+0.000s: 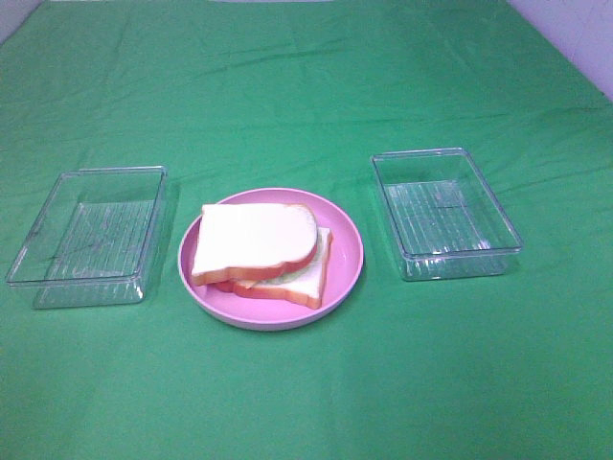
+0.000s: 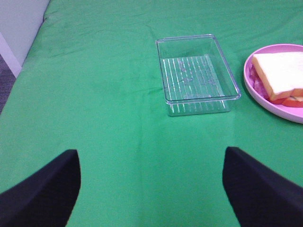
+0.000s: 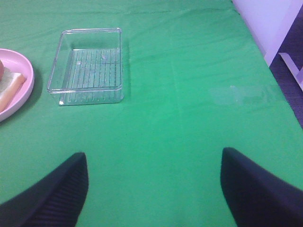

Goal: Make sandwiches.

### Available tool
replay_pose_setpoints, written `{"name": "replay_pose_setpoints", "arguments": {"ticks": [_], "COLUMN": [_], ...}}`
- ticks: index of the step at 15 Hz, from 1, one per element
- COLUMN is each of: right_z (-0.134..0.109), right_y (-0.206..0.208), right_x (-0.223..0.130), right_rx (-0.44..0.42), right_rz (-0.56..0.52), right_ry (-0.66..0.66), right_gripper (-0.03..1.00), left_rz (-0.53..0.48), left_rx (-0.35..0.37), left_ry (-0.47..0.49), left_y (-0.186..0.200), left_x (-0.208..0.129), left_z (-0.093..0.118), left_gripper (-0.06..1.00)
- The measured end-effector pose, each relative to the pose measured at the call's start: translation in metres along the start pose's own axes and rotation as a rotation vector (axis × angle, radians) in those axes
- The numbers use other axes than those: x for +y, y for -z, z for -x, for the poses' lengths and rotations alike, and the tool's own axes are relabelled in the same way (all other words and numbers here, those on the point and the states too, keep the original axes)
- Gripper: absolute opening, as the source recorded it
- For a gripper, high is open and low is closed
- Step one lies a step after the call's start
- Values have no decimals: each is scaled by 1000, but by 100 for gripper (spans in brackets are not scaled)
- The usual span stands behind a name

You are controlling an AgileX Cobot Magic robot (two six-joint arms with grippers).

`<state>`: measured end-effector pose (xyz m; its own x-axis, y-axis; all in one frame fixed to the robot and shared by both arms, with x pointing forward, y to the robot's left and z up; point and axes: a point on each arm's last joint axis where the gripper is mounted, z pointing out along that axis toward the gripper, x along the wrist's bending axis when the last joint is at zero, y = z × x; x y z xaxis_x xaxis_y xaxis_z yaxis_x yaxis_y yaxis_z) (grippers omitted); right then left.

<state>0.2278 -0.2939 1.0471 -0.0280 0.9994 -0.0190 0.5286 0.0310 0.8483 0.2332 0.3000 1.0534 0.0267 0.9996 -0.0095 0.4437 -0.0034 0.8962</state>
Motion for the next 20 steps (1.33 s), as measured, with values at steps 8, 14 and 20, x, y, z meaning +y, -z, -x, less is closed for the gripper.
{"name": "replay_pose_setpoints", "arguments": {"ticks": [8, 14, 20], "right_z": [0, 0, 0], "right_y": [0, 0, 0], "right_x": [0, 0, 0], "right_rx": [3, 3, 3], "right_rz": [0, 0, 0], "right_ry": [-1, -1, -1], "right_gripper": [73, 73, 73], "left_rz": [0, 0, 0], "left_rx": [11, 11, 11], "left_ry": [4, 4, 4], "left_y": [0, 0, 0], "left_x": [0, 0, 0], "left_z": [0, 0, 0], "left_gripper": [77, 77, 77]}}
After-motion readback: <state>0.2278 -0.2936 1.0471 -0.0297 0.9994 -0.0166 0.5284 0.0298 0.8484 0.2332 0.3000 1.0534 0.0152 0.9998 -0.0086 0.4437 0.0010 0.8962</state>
